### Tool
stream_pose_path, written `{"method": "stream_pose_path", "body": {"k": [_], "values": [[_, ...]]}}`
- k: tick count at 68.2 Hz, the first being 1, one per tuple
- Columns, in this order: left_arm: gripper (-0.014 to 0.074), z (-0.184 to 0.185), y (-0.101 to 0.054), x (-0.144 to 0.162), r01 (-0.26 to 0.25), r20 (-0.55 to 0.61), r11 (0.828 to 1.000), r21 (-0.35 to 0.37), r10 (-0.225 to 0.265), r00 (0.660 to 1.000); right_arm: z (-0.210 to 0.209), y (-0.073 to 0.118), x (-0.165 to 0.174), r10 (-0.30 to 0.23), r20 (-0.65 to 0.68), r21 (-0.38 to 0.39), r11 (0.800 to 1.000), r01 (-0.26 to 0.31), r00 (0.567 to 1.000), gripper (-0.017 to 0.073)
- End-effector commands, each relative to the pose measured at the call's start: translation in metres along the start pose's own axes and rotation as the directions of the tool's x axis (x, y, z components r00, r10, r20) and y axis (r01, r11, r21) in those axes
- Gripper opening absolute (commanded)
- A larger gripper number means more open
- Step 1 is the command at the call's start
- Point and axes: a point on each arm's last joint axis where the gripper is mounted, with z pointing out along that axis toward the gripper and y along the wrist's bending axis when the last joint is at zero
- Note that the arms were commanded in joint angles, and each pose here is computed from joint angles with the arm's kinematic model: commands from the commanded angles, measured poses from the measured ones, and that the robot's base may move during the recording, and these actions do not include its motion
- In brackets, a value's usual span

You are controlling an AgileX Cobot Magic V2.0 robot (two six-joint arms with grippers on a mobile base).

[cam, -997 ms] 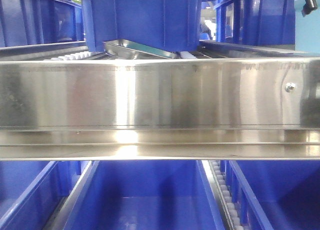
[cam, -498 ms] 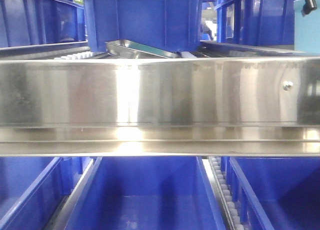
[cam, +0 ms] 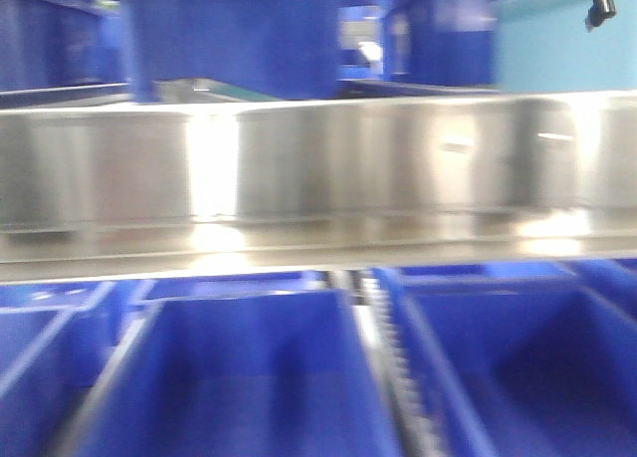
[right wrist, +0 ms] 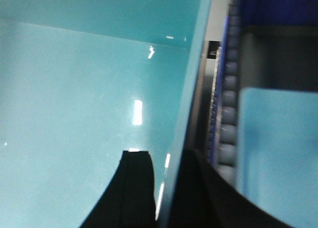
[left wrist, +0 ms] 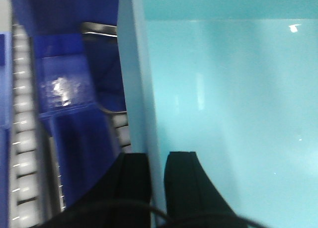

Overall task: Move two blue bins to right shelf middle
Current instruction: 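Hold the teal bin with both grippers while driving away from the shelf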

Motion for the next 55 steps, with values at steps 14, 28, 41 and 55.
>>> {"method": "stream_pose_path", "body": {"k": [14, 28, 41, 55], "values": [[-0.0111, -0.0119, -0.0067, -0.0060, 0.000, 0.074, 0.999, 0.049, -0.003, 0.997, -0.0116, 0.0013, -0.0042, -0.020, 0.056, -0.013, 1.000, 0.021, 0.998, -0.0153], [-0.0111, -0.0119, -0.0067, -0.0060, 0.000, 0.074, 0.999, 0.049, -0.003, 0.997, -0.0116, 0.0013, -0.0042, -0.020, 0.056, -0.013, 1.000, 0.021, 0.998, -0.0153], [-0.0111, -0.0119, -0.0067, -0.0060, 0.000, 0.074, 0.999, 0.049, -0.003, 0.997, -0.0116, 0.0013, -0.0042, -0.020, 0.056, -0.013, 1.000, 0.021, 0.998, -0.0153], [-0.0111, -0.0119, -0.0067, -0.0069, 0.000, 0.083, 0.999, 0.049, -0.004, 0.997, -0.0116, 0.0013, -0.0043, -0.020, 0.057, -0.013, 1.000, 0.021, 0.998, -0.0153]]}}
